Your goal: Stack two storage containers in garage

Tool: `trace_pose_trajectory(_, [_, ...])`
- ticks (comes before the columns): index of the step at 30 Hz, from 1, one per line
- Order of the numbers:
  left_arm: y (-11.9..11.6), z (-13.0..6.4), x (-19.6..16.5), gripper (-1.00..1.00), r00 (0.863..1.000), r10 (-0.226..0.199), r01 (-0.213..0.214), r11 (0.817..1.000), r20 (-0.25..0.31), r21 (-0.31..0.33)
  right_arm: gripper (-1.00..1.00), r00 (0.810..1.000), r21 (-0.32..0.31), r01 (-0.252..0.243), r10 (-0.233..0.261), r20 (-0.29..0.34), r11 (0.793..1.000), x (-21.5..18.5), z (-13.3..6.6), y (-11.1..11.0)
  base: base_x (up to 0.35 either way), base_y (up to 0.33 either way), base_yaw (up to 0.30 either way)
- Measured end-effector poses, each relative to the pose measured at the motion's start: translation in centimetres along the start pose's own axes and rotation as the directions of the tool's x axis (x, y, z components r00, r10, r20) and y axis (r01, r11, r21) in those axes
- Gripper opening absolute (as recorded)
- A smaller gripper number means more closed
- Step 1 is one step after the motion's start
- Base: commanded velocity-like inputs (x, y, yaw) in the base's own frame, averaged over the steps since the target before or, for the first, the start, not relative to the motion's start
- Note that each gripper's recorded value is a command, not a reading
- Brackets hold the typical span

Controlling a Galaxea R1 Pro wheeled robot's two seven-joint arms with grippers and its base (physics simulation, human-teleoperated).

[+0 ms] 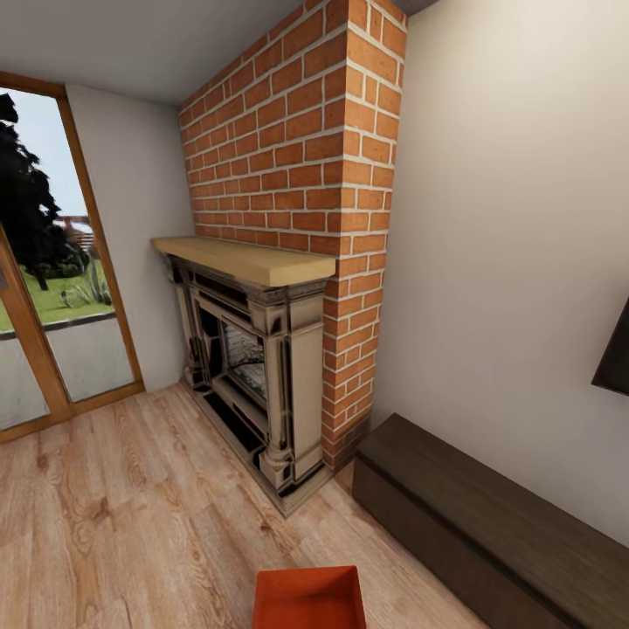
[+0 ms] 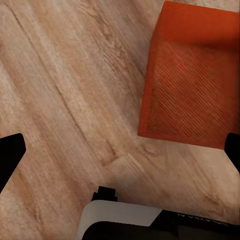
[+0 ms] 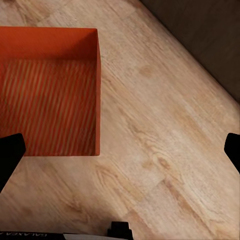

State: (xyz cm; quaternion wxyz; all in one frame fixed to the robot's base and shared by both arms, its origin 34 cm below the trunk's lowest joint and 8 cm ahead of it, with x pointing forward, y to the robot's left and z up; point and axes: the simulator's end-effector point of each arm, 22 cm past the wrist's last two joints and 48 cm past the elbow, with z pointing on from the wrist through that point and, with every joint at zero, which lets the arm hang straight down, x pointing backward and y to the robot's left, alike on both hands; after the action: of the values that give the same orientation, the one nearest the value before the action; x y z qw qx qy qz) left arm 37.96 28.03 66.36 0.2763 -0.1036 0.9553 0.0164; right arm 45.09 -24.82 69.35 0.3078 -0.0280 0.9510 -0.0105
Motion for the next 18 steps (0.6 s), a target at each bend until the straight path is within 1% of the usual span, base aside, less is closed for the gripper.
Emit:
trace_pose_trajectory(2, [-0.3,0.0,0.1,1.00,1.000,-0.008,0.008,1.000,-0.003,0.003,1.00,1.000,0.001,-0.001,0.001,0.002,1.000,-0.1,0.0,0.0,0.000,0.000,0.000])
trace_pose_trajectory(6, [0.3,0.0,-0.1,1.00,1.000,-0.011,0.011,1.000,0.001,-0.007,1.00,1.000,0.002,-0.004,0.004,0.002,1.000,-0.1,0.0,-0.1,0.000,0.000,0.000])
trace_pose_trajectory(9, [-0.4,0.0,-0.1,1.00,1.000,-0.009,0.009,1.000,0.004,0.003,1.00,1.000,0.001,0.000,0.000,0.003,1.000,-0.1,0.0,0.0,0.000,0.000,0.000])
trace_pose_trajectory(15, [-0.9,0.0,0.0,1.00,1.000,-0.006,0.006,1.000,-0.001,0.012,1.00,1.000,-0.006,0.010,-0.010,0.000,1.000,-0.1,0.0,0.1,0.000,0.000,0.000])
trace_pose_trajectory(18, [-1.0,0.2,-1.0,1.00,1.000,-0.004,0.004,1.000,0.017,0.016,1.00,1.000,-0.004,0.015,-0.015,0.000,1.000,-0.1,0.0,-0.1,0.000,0.000,0.000])
